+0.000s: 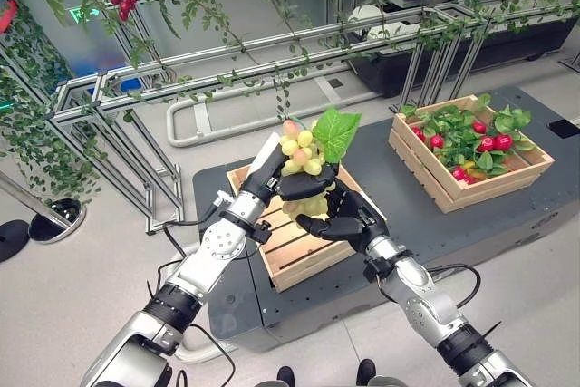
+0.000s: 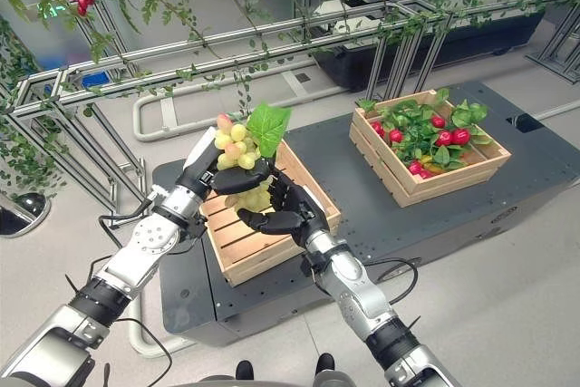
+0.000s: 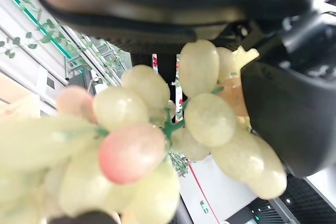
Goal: Pick up the fruits from the basket on one side to the basket on the other side
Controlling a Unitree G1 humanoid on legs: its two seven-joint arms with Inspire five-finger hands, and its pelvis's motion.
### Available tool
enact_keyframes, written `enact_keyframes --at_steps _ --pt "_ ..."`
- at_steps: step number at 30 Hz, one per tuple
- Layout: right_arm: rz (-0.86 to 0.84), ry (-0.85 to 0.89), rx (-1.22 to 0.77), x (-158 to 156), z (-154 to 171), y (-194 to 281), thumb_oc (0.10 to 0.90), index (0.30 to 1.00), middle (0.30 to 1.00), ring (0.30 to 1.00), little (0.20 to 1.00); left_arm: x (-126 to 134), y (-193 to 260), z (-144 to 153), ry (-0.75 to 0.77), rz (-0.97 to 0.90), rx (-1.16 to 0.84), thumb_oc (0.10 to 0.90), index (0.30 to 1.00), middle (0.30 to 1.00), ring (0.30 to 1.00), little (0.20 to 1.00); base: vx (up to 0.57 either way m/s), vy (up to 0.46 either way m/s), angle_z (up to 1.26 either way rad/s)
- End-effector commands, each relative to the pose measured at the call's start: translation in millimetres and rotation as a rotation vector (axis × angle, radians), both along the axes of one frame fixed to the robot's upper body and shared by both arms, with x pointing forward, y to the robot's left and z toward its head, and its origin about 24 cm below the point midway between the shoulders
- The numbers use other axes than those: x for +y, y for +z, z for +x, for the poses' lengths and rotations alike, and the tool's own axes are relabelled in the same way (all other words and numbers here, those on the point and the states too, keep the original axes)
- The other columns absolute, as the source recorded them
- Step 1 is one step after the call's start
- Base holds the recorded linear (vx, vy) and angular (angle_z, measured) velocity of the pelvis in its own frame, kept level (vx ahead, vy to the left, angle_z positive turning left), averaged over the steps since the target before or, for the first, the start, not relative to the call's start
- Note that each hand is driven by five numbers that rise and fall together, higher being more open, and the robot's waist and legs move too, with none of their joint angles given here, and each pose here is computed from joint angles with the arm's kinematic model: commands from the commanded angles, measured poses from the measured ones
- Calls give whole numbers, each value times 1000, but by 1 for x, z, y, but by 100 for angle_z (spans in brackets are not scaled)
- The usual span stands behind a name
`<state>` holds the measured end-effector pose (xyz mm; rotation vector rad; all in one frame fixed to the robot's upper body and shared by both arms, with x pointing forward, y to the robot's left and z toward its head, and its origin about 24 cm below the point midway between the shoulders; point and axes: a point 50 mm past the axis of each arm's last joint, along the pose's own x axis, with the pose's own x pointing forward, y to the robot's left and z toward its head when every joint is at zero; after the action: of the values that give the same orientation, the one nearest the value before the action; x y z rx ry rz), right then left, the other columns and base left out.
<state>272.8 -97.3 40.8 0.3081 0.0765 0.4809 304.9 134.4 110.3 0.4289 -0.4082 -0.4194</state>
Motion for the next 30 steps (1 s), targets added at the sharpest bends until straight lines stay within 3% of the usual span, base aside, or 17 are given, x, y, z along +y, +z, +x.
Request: enact_keyframes --at_steps 1,18,19,20,22,30 --pt "185 72 -150 31 8 43 800 900 900 900 900 -21 45 4 -104 -164 -155 400 300 300 300 300 0 0 0" --pt "360 175 -122 49 5 53 800 900 900 900 900 -45 38 -3 -264 -179 -69 400 300 300 300 300 2 0 0" --pt "374 166 -148 49 5 58 709 764 764 764 764 -44 35 -2 -257 -177 -58 400 300 300 300 300 0 0 0" --pt "378 156 -164 47 6 61 538 507 507 507 507 -43 34 -2 -253 -178 -51 400 300 300 300 300 0 0 0" --pt "382 142 -180 46 7 64 400 300 300 300 300 -42 32 -1 -246 -179 -45 400 300 300 300 300 0 0 0" --pt "400 61 -193 35 10 66 400 300 300 300 300 -34 25 0 -192 -187 -28 400 300 300 300 300 0 0 0"
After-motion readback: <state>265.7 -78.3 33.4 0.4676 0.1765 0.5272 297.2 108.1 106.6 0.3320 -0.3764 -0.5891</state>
